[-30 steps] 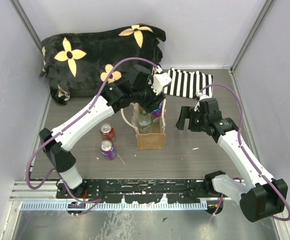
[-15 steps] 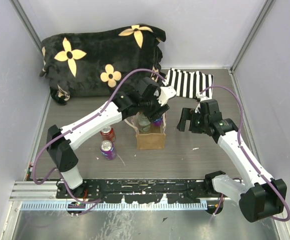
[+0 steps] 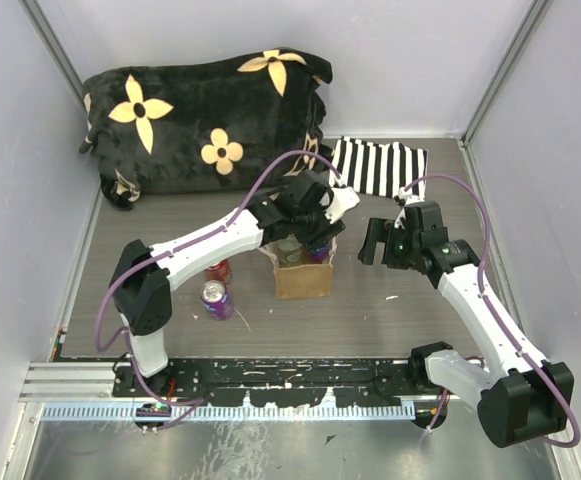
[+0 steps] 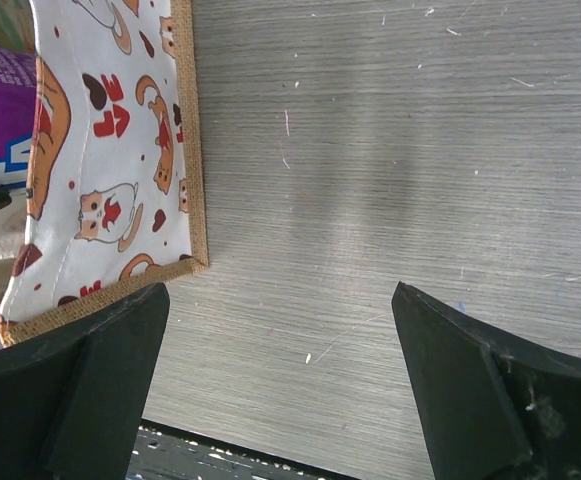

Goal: Place the beverage into the canvas bag

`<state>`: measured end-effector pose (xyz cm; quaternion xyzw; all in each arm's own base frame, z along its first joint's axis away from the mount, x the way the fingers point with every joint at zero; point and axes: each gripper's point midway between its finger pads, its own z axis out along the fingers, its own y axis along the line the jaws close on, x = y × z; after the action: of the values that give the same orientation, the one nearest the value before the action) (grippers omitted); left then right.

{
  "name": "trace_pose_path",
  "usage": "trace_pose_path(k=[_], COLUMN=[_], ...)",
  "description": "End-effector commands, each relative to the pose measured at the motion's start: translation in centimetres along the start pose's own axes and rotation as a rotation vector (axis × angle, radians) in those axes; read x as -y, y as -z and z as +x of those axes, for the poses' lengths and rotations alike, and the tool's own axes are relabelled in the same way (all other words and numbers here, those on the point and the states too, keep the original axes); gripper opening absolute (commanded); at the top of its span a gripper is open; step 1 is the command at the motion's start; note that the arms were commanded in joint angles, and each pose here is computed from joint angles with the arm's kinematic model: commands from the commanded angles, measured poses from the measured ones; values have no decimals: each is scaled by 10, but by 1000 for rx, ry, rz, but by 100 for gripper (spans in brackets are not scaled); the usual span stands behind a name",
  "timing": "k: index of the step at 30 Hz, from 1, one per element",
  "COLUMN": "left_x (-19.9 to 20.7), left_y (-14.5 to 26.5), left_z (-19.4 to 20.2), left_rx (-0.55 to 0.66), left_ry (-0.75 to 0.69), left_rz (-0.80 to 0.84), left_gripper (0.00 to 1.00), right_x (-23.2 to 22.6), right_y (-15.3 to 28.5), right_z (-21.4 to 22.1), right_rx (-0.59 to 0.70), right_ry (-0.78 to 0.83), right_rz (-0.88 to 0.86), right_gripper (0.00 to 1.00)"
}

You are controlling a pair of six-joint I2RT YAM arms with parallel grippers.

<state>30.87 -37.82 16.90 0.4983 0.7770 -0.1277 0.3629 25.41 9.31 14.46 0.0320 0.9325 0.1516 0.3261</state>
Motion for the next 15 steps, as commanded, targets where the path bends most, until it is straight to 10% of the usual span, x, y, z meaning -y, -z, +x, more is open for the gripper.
trace_pose_path(k=[1,15], left_x=[-19,-15], left_y=[-11,-37], left_z=[-24,17], left_rx=[102,11], left_ry=[-5,-27], left_rz=[-90,-93], left_gripper=[0,0], right_x=[-2,3], right_y=[4,3], right_z=[-9,-6], right_rx=[39,33], right_ry=[22,13], right_rz=[-23,-19], right_gripper=[100,100])
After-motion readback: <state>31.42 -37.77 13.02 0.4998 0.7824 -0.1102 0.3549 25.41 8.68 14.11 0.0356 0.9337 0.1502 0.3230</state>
